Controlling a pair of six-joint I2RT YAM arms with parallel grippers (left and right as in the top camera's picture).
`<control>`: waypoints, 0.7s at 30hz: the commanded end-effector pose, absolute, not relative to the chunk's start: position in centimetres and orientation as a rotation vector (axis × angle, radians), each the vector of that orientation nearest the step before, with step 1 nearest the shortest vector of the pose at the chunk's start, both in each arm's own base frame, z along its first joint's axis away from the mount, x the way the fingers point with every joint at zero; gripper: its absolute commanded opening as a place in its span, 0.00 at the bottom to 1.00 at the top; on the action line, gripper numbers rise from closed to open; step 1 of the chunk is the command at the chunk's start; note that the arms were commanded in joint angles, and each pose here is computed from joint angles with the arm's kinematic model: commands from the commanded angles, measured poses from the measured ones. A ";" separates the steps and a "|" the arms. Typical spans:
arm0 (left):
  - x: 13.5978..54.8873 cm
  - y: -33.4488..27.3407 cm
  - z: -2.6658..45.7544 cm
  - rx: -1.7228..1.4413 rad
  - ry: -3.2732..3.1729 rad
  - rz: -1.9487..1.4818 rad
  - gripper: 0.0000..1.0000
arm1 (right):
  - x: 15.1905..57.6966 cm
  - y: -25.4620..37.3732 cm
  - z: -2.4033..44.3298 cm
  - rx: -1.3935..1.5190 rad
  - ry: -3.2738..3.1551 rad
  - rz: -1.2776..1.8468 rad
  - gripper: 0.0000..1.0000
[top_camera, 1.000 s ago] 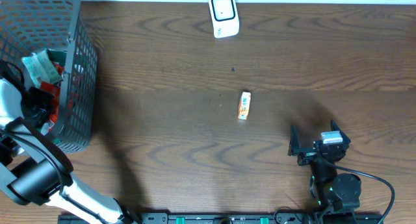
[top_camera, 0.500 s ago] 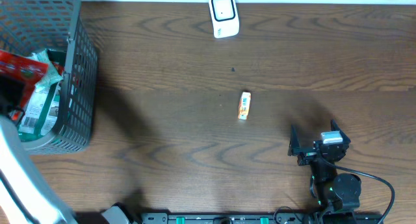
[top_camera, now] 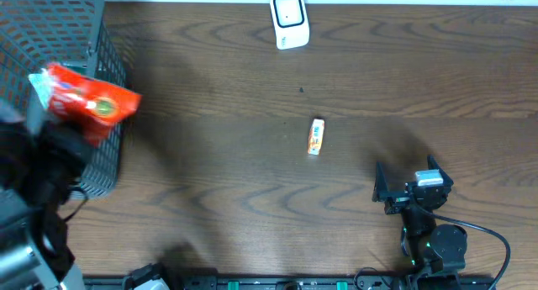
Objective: Scan the item barcode
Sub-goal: 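Lift the red packet out of the basket toward the table center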
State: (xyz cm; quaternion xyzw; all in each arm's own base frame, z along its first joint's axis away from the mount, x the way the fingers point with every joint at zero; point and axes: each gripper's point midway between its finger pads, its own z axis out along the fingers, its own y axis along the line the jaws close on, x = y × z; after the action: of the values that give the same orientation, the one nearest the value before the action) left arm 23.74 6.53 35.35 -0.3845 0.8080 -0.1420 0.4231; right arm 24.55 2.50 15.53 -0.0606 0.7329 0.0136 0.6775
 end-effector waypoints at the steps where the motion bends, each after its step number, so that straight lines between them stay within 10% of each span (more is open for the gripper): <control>1: 24.9 3.2 31.4 -0.925 2.174 -0.481 0.07 | 24.5 2.4 15.5 -0.135 1.648 0.021 0.99; 21: 29.9 -11.5 9.2 -0.749 2.638 -0.299 0.08 | 24.5 2.4 15.5 -0.135 1.647 0.021 0.99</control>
State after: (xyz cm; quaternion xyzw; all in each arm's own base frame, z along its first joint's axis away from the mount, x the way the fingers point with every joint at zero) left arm 28.75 -11.17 11.10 -0.2418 0.9425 -0.1497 0.1757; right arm 24.55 2.51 15.53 -0.0606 0.7329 0.0139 0.6775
